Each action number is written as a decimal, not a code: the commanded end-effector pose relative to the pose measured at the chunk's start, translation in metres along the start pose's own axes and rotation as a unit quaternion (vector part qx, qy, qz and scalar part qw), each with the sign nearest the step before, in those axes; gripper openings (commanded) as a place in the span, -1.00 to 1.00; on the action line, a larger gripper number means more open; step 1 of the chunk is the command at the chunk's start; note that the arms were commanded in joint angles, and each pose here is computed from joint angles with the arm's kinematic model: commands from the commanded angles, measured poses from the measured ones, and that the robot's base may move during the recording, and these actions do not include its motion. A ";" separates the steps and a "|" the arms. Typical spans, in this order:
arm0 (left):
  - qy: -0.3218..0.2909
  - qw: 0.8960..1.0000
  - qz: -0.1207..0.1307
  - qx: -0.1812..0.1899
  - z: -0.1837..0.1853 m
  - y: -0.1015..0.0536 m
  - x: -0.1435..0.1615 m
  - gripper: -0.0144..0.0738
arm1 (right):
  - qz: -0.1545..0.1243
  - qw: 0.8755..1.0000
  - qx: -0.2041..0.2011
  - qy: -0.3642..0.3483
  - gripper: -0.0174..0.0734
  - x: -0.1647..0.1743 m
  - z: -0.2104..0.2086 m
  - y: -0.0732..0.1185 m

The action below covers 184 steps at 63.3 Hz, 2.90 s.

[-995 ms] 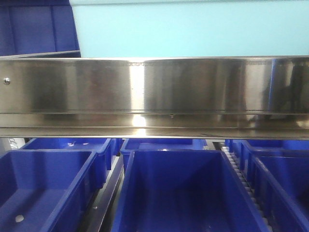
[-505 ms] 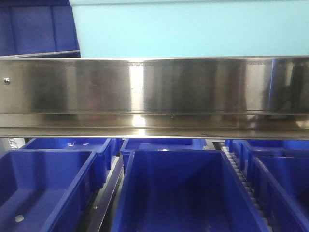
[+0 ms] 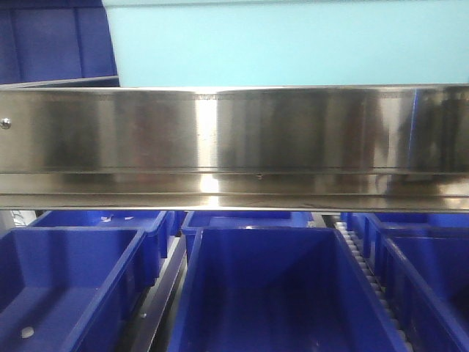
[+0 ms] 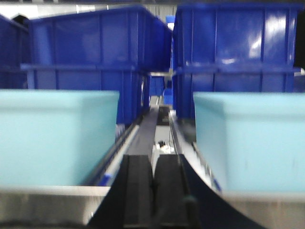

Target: Move two blue bins to right shelf middle

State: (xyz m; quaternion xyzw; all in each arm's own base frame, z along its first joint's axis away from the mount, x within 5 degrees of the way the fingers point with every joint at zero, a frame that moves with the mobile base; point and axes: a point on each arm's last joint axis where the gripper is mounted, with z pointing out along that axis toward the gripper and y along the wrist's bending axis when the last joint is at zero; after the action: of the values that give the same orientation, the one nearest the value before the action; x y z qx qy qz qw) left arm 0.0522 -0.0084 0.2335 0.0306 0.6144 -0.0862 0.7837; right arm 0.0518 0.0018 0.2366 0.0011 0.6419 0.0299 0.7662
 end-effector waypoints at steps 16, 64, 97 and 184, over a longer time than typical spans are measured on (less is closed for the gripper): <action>0.023 1.000 0.015 -0.003 0.006 -0.005 -0.089 -0.39 | -0.007 1.000 -0.019 -0.017 -0.88 -0.094 -0.005 0.007; 0.248 0.963 0.011 0.105 0.108 -0.038 -0.153 0.62 | -0.007 0.990 -0.036 0.135 0.64 -0.140 0.069 0.013; 0.451 0.884 0.017 0.119 0.235 -0.083 -0.168 0.62 | -0.020 0.929 -0.106 0.355 0.64 -0.178 0.184 0.041; 0.628 0.766 0.026 0.131 0.348 -0.157 -0.025 -0.75 | 0.027 0.803 -0.111 0.585 -0.64 -0.047 0.320 0.062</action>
State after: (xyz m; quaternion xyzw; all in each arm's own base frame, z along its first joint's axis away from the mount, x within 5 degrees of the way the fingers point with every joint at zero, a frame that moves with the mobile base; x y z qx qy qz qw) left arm 0.3544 -0.2122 0.3477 0.1997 0.9524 -0.0989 0.2081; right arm 0.3553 0.0724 0.3394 -0.0841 0.9611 0.1142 0.2372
